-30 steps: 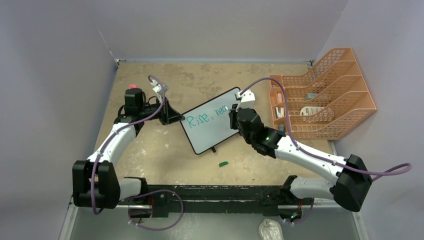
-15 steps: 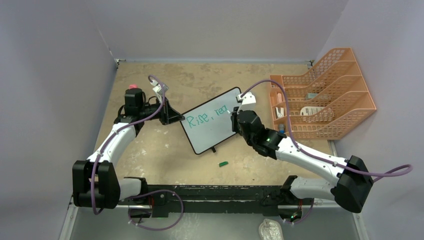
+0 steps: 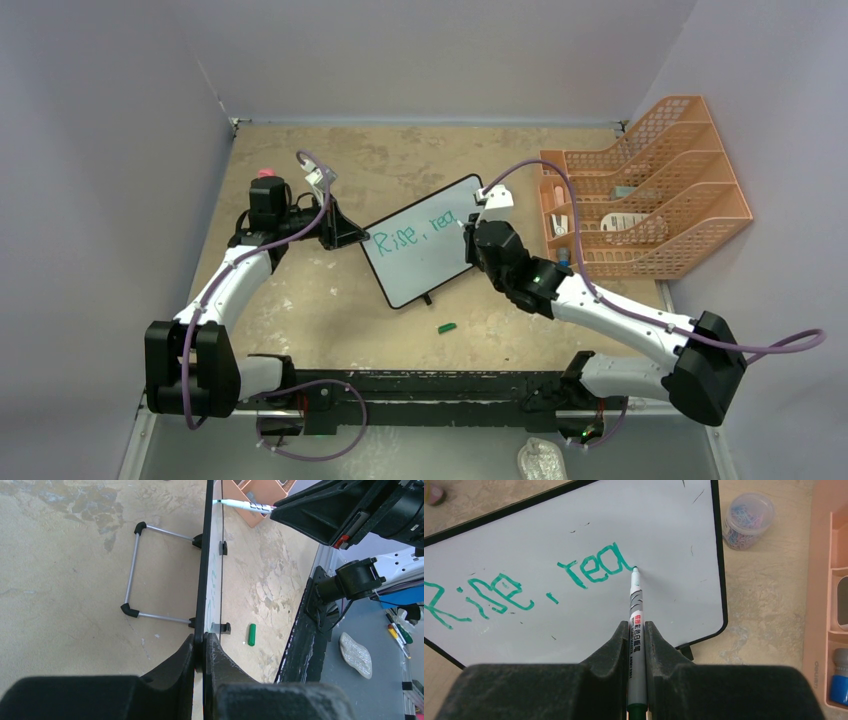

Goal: Write a sentence on the whiteboard

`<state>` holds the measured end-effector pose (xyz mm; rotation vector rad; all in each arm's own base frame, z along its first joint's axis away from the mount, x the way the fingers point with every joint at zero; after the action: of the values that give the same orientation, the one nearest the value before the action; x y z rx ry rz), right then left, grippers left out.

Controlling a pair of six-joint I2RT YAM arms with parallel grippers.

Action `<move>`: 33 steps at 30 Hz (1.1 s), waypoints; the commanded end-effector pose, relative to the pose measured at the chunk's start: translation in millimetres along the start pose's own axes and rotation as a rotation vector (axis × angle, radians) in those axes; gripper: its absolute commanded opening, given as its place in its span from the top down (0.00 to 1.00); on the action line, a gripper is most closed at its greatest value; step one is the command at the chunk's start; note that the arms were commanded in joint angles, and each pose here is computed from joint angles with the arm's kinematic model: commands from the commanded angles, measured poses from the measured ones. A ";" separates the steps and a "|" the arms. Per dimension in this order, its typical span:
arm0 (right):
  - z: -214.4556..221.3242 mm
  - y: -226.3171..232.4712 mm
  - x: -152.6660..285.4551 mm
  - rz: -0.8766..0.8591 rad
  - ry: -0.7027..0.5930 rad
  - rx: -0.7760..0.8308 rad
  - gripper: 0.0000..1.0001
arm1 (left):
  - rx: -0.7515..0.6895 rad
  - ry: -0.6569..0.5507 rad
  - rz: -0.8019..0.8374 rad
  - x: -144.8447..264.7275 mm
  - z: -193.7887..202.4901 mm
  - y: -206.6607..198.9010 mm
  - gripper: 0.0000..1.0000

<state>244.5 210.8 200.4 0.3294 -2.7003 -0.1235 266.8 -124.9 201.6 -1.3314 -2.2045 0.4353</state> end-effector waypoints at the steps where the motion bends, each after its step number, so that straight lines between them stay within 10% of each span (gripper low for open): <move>1: -23.1 -2.3 8.9 0.006 -0.075 -0.045 1.00 | -0.058 -0.008 -0.031 -0.6 -8.7 5.9 1.00; 33: -45.4 3.8 -5.0 -0.017 -0.120 -0.039 1.00 | -0.058 -0.008 -0.029 -0.3 -9.3 5.7 1.00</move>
<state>257.8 206.5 214.5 0.3107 -2.7489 -0.1364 266.8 -124.9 201.6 -1.3314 -2.2045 0.4353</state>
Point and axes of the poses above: each gripper's point midway between its finger pads, its own x axis back along the fingers, its own y axis along the line the jaws close on, z = x × y, the point moved 5 cm from there along x, back along the fingers, and after that the axes turned 1 degree about -x, right-handed, at the moved point
